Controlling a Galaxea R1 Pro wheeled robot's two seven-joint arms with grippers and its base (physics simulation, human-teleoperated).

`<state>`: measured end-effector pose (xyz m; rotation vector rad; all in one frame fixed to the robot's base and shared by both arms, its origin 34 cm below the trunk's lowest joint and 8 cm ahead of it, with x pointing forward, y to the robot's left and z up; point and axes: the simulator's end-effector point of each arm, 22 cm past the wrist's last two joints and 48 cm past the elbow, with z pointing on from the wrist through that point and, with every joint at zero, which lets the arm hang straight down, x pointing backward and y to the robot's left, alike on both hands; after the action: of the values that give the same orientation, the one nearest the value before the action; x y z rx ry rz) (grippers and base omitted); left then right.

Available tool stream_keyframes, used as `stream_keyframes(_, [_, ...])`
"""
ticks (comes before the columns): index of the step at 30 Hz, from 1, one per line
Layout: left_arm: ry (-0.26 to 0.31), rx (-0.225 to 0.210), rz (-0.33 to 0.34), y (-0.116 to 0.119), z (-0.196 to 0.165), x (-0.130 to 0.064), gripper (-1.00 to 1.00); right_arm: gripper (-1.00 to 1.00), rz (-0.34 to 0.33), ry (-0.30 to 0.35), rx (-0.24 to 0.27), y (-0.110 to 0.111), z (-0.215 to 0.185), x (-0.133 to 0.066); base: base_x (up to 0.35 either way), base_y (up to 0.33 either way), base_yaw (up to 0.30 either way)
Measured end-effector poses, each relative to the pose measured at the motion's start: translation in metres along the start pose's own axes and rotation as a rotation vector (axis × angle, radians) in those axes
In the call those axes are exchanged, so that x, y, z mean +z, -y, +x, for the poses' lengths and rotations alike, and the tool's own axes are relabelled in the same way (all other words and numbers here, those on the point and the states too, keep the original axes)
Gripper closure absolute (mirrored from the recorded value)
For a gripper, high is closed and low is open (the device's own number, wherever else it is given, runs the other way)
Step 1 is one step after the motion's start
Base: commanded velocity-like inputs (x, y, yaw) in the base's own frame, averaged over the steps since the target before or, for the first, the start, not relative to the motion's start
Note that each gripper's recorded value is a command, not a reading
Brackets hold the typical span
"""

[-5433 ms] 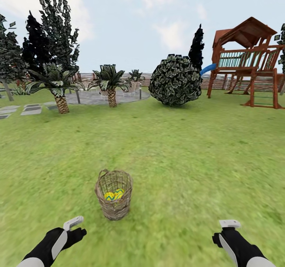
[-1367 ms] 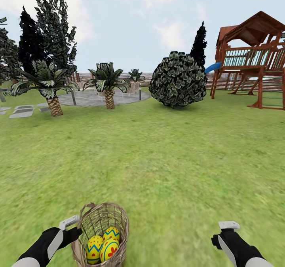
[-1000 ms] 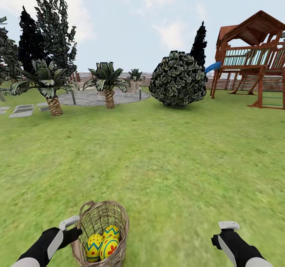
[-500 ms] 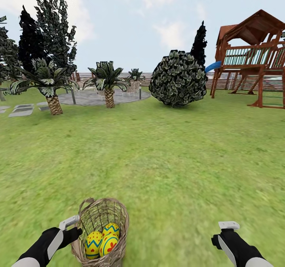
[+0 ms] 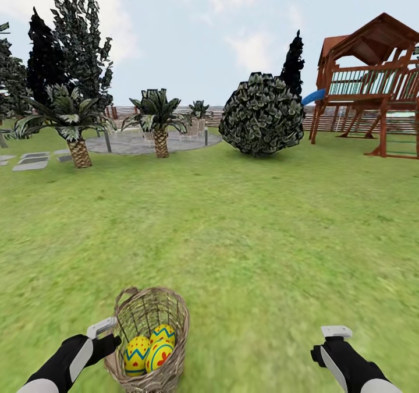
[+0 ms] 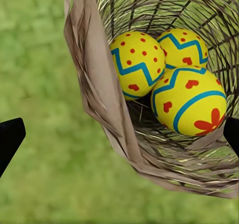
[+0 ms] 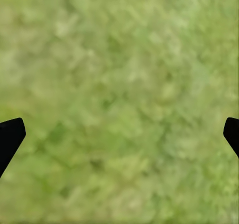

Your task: Take the three Easter eggs out of the wicker basket on the lawn in the garden, then place them on the lawn next to a single tree (choose any tree) so that all three eggs are next to the same tree and none are left in the basket.

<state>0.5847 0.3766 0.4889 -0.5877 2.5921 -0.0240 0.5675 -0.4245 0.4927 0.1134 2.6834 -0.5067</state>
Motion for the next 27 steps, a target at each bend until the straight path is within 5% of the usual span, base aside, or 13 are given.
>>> stream_keyframes(27, [0.0,0.0,0.001,-0.01,0.033,0.045,-1.0,-1.0,0.0,0.001,0.0,-0.017,0.031,0.044,0.0,0.0,0.0])
